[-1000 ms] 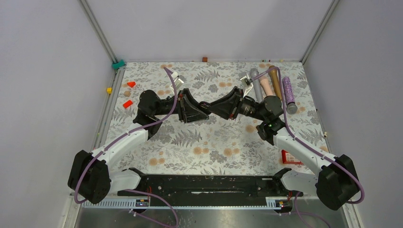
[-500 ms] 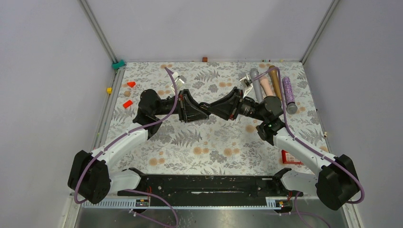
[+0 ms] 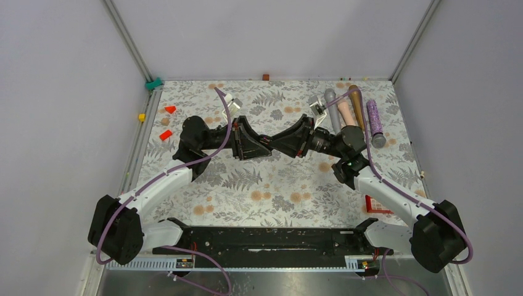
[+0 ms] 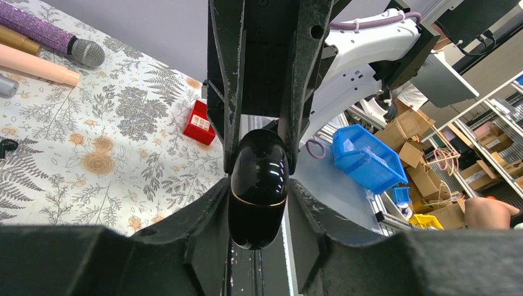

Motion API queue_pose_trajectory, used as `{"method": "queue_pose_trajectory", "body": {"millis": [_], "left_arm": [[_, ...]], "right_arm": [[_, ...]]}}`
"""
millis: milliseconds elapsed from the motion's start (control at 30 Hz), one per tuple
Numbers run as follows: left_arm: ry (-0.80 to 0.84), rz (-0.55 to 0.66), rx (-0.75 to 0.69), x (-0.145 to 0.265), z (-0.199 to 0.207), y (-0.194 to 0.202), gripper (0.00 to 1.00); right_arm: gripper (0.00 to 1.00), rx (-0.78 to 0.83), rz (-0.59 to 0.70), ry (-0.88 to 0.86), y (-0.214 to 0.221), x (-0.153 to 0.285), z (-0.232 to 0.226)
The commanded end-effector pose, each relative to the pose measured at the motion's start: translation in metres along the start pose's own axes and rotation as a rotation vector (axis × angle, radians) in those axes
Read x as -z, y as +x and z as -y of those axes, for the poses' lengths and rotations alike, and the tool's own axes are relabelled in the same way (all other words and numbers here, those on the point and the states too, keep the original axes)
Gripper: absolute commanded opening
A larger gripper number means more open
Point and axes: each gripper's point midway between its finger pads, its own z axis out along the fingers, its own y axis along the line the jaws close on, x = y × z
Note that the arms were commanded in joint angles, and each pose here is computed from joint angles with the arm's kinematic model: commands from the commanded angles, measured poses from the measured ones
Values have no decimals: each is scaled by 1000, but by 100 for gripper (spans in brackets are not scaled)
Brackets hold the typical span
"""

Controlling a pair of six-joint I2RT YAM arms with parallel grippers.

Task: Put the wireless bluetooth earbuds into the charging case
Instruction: Pick up the charging case at the center of the board.

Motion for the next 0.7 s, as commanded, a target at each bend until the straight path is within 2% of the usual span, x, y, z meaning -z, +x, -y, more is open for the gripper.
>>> {"method": "queue_pose_trajectory", "body": {"millis": [0, 233, 300, 433, 533, 567, 667], "left_arm": [[53, 21, -95, -3, 18, -19, 35], [52, 20, -100, -3, 17, -20, 16], [48, 12, -103, -3, 16, -18, 11], [44, -78, -139, 1, 14, -6, 3], [6, -215, -217, 12, 9, 15, 1], [2, -250, -297, 17, 7, 21, 1], [-16, -343, -370, 32, 11, 36, 1]], "right_arm": [[28, 58, 33, -28, -9, -1, -10], [29, 63, 27, -34, -7, -1, -10], [37, 69, 25, -39, -8, -1, -12], [66, 90, -14, -46, -13, 2, -17], [76, 154, -38, -29, -22, 11, -17], [77, 163, -58, -19, -23, 15, -17], [80, 207, -110, -12, -20, 20, -18]]}}
